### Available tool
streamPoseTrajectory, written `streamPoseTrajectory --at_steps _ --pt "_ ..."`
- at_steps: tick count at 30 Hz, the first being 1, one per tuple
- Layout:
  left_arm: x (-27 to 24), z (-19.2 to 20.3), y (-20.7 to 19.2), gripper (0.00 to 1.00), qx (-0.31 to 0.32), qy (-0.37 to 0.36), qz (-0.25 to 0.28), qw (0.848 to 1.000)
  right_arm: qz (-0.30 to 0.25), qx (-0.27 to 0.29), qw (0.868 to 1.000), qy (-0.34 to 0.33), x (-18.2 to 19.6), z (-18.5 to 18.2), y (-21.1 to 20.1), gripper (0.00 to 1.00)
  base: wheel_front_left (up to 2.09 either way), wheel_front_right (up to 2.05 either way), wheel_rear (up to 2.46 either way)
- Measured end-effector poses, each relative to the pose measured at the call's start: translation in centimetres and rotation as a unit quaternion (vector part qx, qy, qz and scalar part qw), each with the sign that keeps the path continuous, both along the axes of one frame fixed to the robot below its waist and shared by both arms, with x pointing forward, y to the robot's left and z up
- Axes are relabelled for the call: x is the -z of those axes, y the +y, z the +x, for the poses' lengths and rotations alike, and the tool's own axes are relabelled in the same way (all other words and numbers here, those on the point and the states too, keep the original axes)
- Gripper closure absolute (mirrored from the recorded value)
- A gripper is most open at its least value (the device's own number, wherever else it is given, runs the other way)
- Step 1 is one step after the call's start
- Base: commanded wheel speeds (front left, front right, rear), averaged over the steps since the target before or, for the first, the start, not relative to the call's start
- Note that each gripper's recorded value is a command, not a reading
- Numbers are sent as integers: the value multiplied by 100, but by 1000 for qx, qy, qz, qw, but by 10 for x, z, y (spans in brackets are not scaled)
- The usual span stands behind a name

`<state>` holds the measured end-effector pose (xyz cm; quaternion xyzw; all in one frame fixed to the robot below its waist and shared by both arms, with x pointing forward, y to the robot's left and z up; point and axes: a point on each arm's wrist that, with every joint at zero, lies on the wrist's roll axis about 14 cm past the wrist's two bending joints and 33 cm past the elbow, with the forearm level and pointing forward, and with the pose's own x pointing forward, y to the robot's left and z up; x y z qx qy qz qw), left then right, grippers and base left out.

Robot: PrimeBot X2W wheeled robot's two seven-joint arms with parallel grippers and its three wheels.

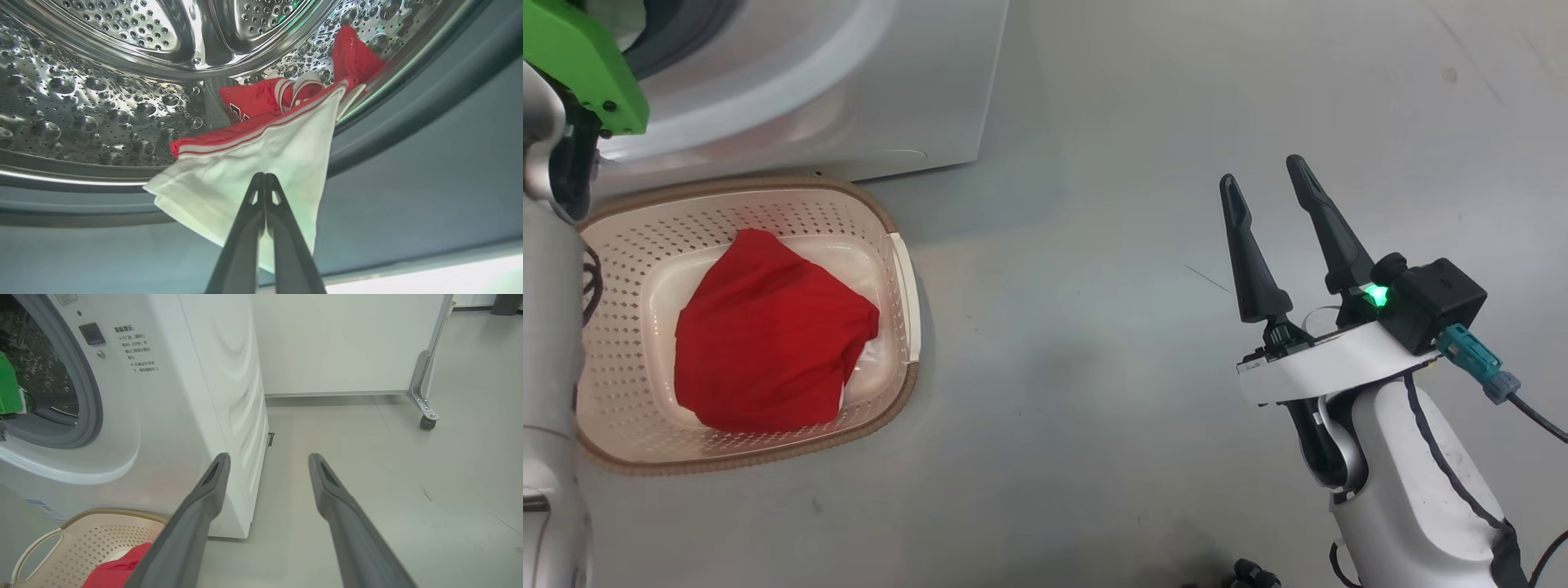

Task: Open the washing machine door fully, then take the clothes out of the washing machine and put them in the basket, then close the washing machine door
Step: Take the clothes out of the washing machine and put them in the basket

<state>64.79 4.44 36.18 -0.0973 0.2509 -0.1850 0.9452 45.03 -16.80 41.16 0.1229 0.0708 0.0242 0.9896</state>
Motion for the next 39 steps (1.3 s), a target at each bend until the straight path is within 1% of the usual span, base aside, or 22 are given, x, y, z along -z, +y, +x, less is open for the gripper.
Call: streamPoseTrajectory --at_steps 5,9,15,18,20,24,30,31,32,35,39 --pt "-12 -14 16 100 -15 -16 1 1000 4 -13 1000 -11 -8 -1 9 0 0 0 0" --pt "-21 -27 14 100 -16 -26 -11 999 1 -16 1000 -17 -13 -1 11 0 0 0 0" --pt "-30 -57 10 100 -10 -45 -23 999 2 -24 999 -39 -28 2 17 0 0 0 0" --pt "-31 -75 12 100 -16 -44 -34 998 4 -31 999 -41 -31 -2 20 0 0 0 0" --pt "-29 -90 15 100 -15 -46 -31 998 2 -36 998 -44 -33 -3 22 0 0 0 0" --pt "-32 -115 26 100 -28 -56 -39 997 3 -47 998 -52 -41 -6 30 0 0 0 0" --pt "-41 -150 48 100 -49 -82 -35 995 12 -66 996 -62 -51 -15 45 0 0 0 0" --pt "-41 -150 48 100 -49 -82 -35 995 12 -66 996 -62 -51 -15 45 0 0 0 0" --pt "-43 -161 57 100 -56 -90 -30 994 15 -73 995 -67 -55 -18 49 0 0 0 0" --pt "-45 -172 66 100 -60 -95 -24 993 17 -78 994 -70 -59 -22 53 0 0 0 0" --pt "-49 -189 87 100 -82 -101 -16 991 19 -87 993 -76 -65 -29 60 0 0 0 0"
